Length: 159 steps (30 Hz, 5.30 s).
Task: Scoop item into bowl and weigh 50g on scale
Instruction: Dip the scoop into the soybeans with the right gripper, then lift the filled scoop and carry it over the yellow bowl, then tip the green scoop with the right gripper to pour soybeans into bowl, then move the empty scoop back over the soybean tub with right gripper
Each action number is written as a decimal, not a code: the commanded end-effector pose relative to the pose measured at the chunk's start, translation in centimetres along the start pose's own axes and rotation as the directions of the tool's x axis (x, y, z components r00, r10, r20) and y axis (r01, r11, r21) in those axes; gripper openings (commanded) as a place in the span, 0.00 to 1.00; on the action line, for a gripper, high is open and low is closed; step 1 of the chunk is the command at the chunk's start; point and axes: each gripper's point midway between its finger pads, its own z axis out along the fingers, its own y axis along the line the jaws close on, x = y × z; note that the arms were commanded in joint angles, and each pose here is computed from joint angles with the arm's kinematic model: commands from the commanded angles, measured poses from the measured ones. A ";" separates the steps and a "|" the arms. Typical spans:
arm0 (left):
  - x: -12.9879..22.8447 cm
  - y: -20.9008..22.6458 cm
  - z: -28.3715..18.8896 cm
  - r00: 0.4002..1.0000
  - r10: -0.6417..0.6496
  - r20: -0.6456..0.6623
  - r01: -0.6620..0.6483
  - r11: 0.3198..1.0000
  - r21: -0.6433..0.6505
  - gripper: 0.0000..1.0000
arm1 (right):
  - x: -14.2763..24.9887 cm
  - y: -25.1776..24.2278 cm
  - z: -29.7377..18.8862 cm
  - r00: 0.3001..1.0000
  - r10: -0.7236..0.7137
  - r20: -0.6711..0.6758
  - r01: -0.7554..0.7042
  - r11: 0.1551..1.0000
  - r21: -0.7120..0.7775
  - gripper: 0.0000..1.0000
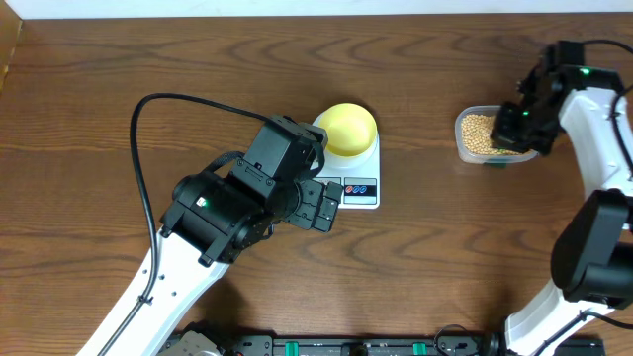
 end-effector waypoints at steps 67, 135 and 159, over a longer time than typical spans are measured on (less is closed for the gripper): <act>-0.5 -0.1 -0.8 1.000 0.004 0.028 -0.004 1.000 0.006 1.00 | 5.1 17.7 -11.3 0.925 -0.339 0.172 0.261 0.237 -0.936 0.01; -0.5 -0.1 -0.8 1.000 0.004 0.029 -0.004 1.000 0.006 1.00 | 8.3 25.4 -3.2 0.505 -0.840 0.200 0.816 0.540 0.208 0.02; -0.5 -0.1 -0.8 1.000 0.004 0.028 -0.004 1.000 0.006 1.00 | 8.1 26.9 -6.0 0.584 -0.760 0.284 0.793 0.609 0.002 0.01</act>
